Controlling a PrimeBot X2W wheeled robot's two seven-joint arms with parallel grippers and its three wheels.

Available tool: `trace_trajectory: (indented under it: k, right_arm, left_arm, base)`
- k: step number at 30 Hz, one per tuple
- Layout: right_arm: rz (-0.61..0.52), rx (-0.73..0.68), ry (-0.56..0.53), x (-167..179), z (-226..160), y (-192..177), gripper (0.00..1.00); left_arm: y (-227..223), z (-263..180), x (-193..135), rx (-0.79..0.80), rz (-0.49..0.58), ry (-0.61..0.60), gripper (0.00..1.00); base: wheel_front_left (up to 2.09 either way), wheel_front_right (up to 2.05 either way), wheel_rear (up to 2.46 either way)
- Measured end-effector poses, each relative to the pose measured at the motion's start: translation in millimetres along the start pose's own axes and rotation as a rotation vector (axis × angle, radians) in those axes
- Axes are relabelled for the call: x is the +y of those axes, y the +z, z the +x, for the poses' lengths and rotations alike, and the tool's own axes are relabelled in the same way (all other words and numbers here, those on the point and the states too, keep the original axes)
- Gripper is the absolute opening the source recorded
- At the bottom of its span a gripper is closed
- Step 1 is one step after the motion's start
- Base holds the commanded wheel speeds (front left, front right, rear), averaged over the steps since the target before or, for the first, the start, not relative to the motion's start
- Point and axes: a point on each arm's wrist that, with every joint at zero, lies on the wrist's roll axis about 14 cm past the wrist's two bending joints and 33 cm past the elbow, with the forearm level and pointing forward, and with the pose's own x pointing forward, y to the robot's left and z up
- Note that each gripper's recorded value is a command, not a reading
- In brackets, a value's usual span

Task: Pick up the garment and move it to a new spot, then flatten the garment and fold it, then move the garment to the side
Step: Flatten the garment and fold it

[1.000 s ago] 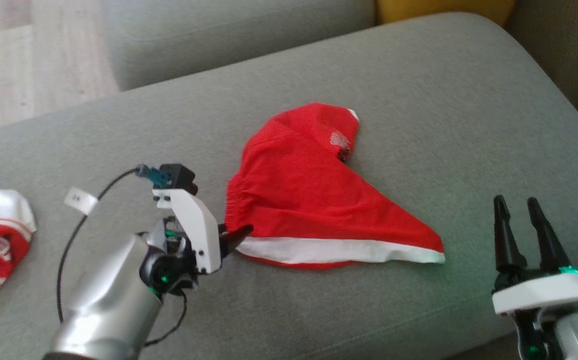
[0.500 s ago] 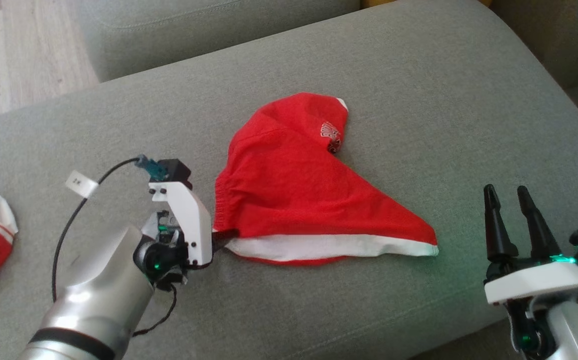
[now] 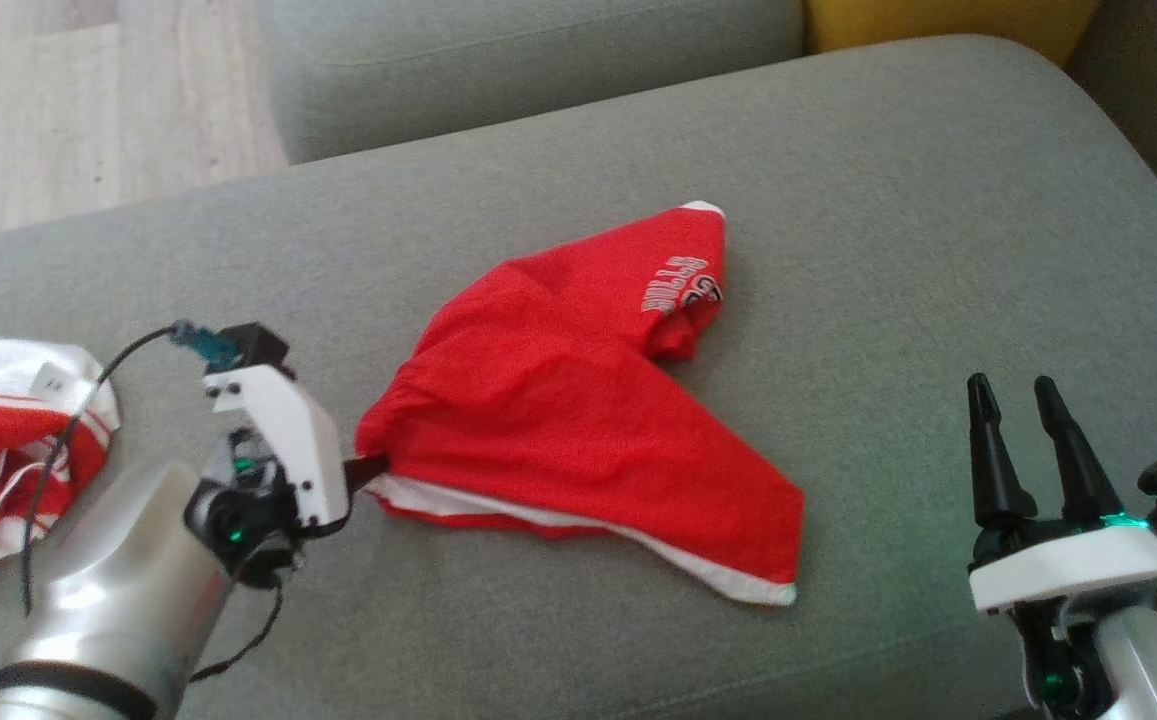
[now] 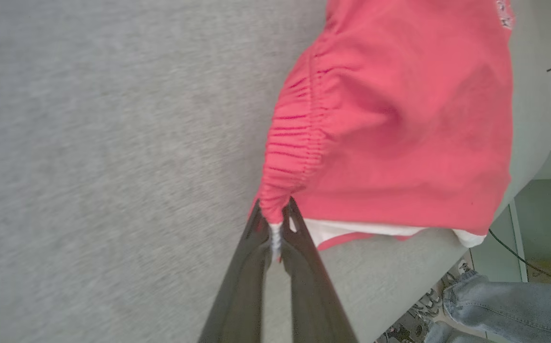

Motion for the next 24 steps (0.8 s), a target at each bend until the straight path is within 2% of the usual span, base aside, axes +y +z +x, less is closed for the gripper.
trace_trajectory:
  k: [6,7,8,12,17,21,24]
  right_arm:
    - [0.000,0.005,0.042,13,7,0,1.00]
    - [-0.001,0.009,0.049,15,8,0,1.00]
    - [-0.001,0.011,0.055,17,8,0,1.00]
    - [-0.002,0.015,0.075,24,11,-1,1.00]
    - [-0.004,0.027,0.089,28,8,-5,1.00]
    - [-0.005,0.032,0.100,32,7,-7,1.00]
    - [-0.008,0.019,0.114,36,9,-4,1.00]
  left_arm:
    - [-22,-16,36,-0.008,-0.084,0.078,0.00]
    - [-25,-18,40,-0.014,-0.091,0.087,0.35]
    - [-26,-20,42,-0.027,-0.099,0.091,1.00]
    - [-19,-26,39,-0.089,-0.108,0.077,1.00]
    - [9,-43,36,-0.255,0.016,0.091,1.00]
    - [51,-75,36,-0.533,0.145,0.138,1.00]
    - [73,-99,23,-0.761,0.188,0.158,1.00]
  base:
    - [0.00,0.00,0.00]
    - [0.00,0.00,0.00]
    - [0.00,0.00,0.00]
    - [0.00,0.00,0.00]
    - [0.00,0.00,0.00]
    - [0.00,0.00,0.00]
    - [0.00,0.00,0.00]
